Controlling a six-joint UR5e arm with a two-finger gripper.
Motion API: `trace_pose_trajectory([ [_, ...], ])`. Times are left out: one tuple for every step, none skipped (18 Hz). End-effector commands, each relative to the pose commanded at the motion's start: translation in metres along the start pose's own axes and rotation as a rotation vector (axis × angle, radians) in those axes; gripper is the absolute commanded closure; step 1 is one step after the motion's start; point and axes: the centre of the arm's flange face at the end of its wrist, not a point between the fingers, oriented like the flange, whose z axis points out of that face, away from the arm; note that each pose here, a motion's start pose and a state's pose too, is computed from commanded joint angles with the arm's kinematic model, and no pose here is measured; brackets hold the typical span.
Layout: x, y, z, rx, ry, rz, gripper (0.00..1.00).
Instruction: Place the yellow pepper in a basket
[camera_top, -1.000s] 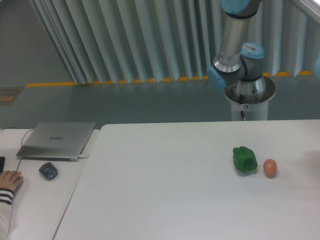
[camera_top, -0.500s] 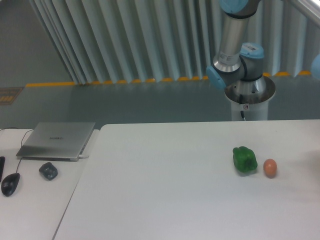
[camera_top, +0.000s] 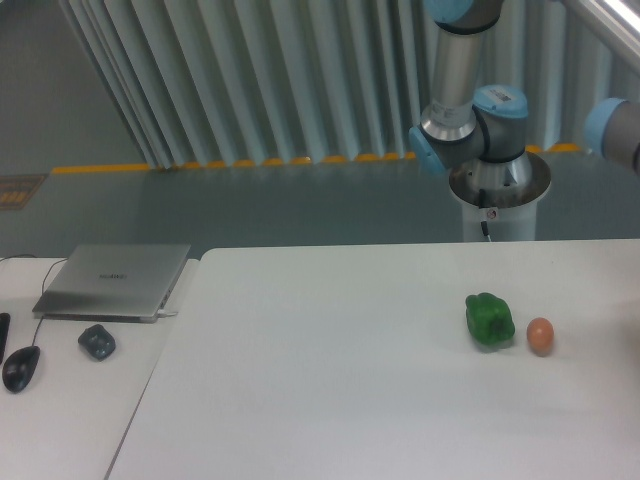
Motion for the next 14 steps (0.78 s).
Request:
trace_pose_trajectory([
  [0.001,-0.011,-0.002,0.004,0.01,0.016,0.0],
  [0.002,-0.023,-0.004,0.001,0.02,0.037,0.0],
  [0.004,-0.035,-0.007,-0.002,0.02,0.057,0.0],
  [0.008,-0.044,-0.014,-0.002,0.017,0.072,0.0],
  [0.013,-0.054,-0.016,0.004,0.043,0.09,0.0],
  [0.016,-0.058,-0.016,0.007,0.058,0.098,0.0],
  [0.022,-0.067,-0.025,0.016,0.072,0.113,0.0],
  [0.027,-0.071,-0.027,0.02,0.098,0.123,0.0],
  [0.028,-0.079,-0.029,0.021,0.105,0.135,0.0],
  [0.031,-0.091,-0.03,0.015,0.113,0.156,0.0],
  [0.034,-0.095,-0.032,0.015,0.112,0.164,0.0],
  [0.035,-0.095,-0.033,0.015,0.112,0.161,0.0],
  [0.037,-0.096,-0.031,0.016,0.116,0.149,0.0],
  [0.038,-0.101,-0.03,0.027,0.118,0.142,0.0],
])
